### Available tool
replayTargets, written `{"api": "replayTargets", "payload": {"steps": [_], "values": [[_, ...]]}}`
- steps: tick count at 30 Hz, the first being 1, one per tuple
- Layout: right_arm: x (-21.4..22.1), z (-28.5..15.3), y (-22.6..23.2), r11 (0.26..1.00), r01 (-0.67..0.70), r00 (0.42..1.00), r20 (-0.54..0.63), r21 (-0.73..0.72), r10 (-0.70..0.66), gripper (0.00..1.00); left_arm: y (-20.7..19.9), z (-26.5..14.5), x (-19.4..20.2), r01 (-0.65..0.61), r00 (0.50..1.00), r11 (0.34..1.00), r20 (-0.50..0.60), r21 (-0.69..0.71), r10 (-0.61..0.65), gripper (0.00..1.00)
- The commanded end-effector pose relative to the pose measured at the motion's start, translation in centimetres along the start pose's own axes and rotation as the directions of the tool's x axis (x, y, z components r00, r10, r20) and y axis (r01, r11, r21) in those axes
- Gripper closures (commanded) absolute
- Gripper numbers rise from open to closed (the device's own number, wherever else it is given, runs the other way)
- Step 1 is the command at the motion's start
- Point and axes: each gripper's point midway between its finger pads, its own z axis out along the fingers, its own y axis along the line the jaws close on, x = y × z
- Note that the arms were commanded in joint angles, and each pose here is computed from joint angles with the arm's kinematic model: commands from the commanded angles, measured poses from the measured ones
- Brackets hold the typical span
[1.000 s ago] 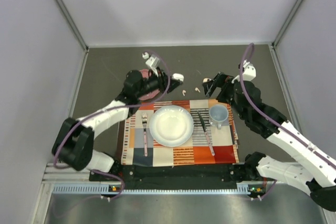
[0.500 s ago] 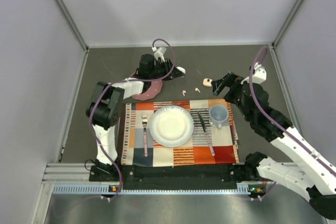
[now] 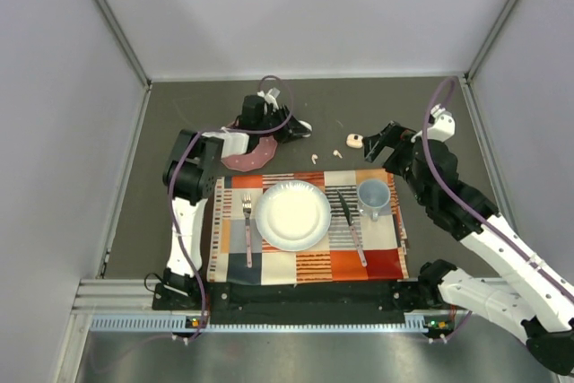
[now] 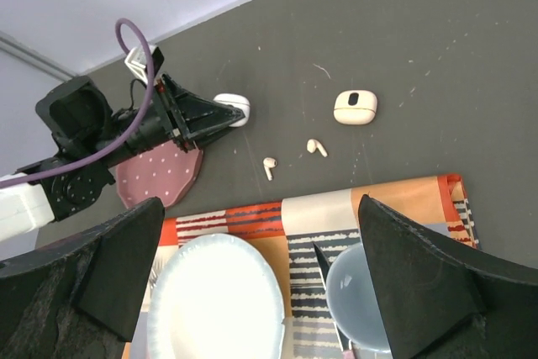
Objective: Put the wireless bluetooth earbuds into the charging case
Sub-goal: Place the charging case with the earbuds at the center of the board.
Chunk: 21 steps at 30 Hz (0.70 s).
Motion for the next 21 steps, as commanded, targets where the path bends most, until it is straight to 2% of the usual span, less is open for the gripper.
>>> {"api": "replayTargets", "payload": {"steps": [1, 7, 9, 13, 21], "values": [[-1.4, 0.2, 0.2, 1.0, 0.007, 0.999, 0.043, -0.008, -0.007, 0.01, -0.7, 0.4, -1.6, 0.004, 1.0, 1.0, 0.013, -0.006, -0.004, 1.0], [-1.6, 0.4, -0.3, 1.0, 0.014, 0.999, 0.047, 0.004, -0.014, 0.01, 1.1, 0.7, -1.5, 0.028, 1.0, 0.996, 0.011, -0.089, -0.027, 0.99], [-1.6, 0.5, -0.3, 1.0, 0.02, 0.999, 0.046, 0.005, -0.02, 0.01, 1.2, 1.0, -1.6, 0.024, 1.0, 0.996, -0.001, -0.088, -0.025, 0.95], [-1.7, 0.6, -0.5, 0.999, 0.031, 0.998, 0.048, 0.008, -0.031, 0.01, 1.3, 1.4, -1.6, 0.035, 0.999, 0.996, -0.002, -0.079, -0.036, 0.98], [-2.2, 0.4, -1.1, 0.999, 0.029, 0.998, 0.064, 0.018, -0.03, 0.01, 1.6, 2.0, -1.5, 0.079, 0.997, 0.995, 0.0, -0.064, -0.079, 0.93]]}}
